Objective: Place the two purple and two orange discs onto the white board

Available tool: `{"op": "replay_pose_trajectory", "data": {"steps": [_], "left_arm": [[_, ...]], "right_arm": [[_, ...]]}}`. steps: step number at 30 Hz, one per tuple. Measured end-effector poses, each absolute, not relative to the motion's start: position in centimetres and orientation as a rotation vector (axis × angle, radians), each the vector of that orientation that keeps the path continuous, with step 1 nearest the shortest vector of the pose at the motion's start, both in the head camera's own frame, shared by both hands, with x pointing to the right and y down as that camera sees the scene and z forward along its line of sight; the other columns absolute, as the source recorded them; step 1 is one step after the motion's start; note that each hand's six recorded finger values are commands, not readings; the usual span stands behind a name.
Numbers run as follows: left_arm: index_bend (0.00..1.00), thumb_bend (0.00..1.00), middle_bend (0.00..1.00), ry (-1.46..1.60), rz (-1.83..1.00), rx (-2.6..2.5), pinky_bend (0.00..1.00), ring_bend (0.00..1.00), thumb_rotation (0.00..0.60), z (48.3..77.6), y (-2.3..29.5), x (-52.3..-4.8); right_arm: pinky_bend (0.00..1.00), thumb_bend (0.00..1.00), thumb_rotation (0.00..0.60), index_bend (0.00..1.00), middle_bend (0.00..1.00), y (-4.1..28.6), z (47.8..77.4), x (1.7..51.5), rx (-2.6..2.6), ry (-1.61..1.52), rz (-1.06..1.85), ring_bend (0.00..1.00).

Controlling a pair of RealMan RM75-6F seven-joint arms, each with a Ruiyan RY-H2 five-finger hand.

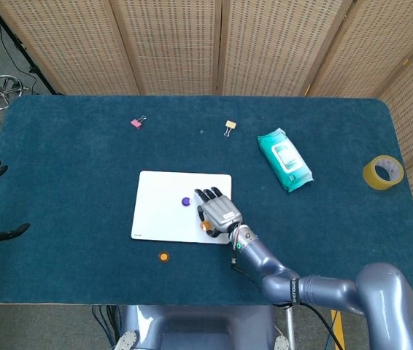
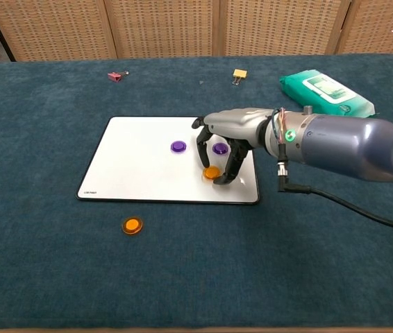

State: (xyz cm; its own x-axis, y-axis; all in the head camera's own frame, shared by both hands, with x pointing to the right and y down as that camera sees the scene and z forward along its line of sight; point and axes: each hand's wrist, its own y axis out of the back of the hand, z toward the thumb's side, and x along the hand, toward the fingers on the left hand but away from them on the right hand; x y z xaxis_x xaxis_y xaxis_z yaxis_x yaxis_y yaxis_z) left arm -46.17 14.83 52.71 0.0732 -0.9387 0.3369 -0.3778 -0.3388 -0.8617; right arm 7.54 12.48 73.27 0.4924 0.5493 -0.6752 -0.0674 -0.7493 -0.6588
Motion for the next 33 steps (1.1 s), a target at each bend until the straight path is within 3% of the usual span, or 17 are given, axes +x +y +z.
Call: {"op": "replay_pose_trajectory", "data": {"steps": [6,16,27,33], "left_arm": [[0.00,0.10,0.00,1.311,-1.249,-1.780,0.00,0.00,0.600,52.6,14.8,-46.2],[0.00,0.10,0.00,1.317,-1.247,-1.783,0.00,0.00,0.600,52.6,14.7,-46.3],[0.00,0.10,0.00,1.312,-1.246,-1.784,0.00,0.00,0.600,52.6,14.7,-46.2],[0.00,0.10,0.00,1.283,-1.254,-1.811,0.00,0.00,0.600,53.2,14.9,-45.7]], "right_arm": [[0.00,0.36,0.600,0.49,0.00,12.6,73.3,7.4,-2.113,-0.394,1.265,0.00],[0.00,0.36,0.600,0.37,0.00,12.7,73.5,7.2,-2.120,-0.399,1.267,0.00],[0.00,0.36,0.600,0.35,0.00,12.3,72.0,7.1,-2.125,-0.436,1.218,0.00],[0.00,0.18,0.600,0.31,0.00,11.4,68.8,8.5,-2.090,-0.490,1.145,0.00]]}}
